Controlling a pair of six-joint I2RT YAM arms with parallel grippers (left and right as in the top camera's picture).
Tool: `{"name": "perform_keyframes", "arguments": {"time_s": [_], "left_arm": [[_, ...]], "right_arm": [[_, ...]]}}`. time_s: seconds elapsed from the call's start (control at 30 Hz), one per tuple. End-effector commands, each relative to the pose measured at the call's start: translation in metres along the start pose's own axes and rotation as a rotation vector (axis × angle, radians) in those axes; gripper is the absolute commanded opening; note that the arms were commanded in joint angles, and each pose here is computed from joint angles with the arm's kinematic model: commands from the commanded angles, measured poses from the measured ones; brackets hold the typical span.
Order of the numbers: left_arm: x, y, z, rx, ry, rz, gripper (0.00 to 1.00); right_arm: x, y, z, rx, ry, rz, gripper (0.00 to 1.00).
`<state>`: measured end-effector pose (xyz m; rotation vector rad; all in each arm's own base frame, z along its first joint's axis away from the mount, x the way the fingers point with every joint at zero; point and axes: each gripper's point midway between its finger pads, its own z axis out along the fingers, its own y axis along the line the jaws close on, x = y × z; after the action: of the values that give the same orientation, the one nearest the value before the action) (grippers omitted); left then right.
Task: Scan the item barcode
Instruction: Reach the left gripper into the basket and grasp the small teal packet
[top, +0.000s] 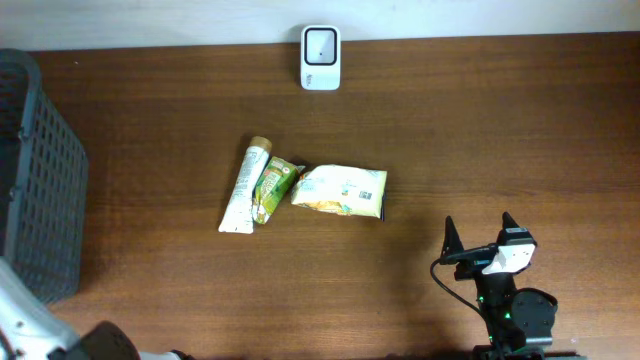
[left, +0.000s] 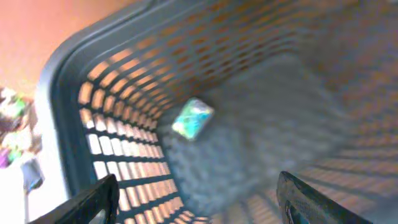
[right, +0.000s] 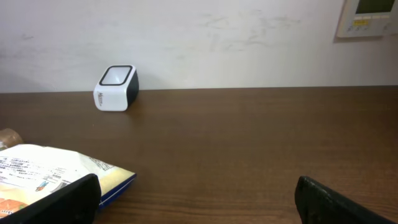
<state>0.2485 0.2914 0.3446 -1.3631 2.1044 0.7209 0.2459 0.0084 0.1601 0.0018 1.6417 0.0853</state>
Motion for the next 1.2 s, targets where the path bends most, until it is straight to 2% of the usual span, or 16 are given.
{"name": "perform_keyframes", "arguments": {"time_s": [0.0,0.13,0.3,0.37,0.47,0.7,0.83,0.93,1.0,1.07,1.17], "left_arm": [[0.018,0.025,0.056,-0.085,0.136,-0.022,0.78],[0.045,0.039,0.121,-0.155,0.242,-0.021,0.71],[0.074,0.043,0.195,-0.166,0.292,0.121,0.7],[0.09,0.035,0.222,-0.109,0.319,0.245,0.7],[0.102,0.016,0.241,-0.011,0.329,0.308,0.7],[0.113,0.012,0.272,-0.012,0.344,0.338,0.69],[0.142,0.012,0.288,-0.005,0.42,0.397,0.64],[0.152,0.014,0.296,-0.008,0.45,0.399,0.56],[0.155,0.014,0.296,-0.004,0.462,0.401,0.22],[0.16,0.015,0.294,-0.003,0.483,0.407,0.0],[0.152,0.016,0.283,-0.01,0.478,0.374,0.0]], "right_arm": [[0.003,-0.003,0.0,0.016,0.002,0.002,0.99],[0.003,-0.003,0.0,0.016,0.002,0.002,0.99],[0.003,-0.003,0.0,0.016,0.002,0.002,0.99],[0.003,-0.003,0.0,0.016,0.002,0.002,0.99],[0.003,-0.003,0.0,0.016,0.002,0.002,0.99],[0.003,-0.003,0.0,0.016,0.002,0.002,0.99],[0.003,-0.003,0.0,0.016,0.002,0.002,0.99],[0.003,-0.003,0.0,0.016,0.002,0.002,0.99],[0.003,-0.003,0.0,0.016,0.002,0.002,0.99],[0.003,-0.003,0.0,0.016,0.002,0.002,0.99],[0.003,-0.003,0.0,0.016,0.002,0.002,0.99]]}}
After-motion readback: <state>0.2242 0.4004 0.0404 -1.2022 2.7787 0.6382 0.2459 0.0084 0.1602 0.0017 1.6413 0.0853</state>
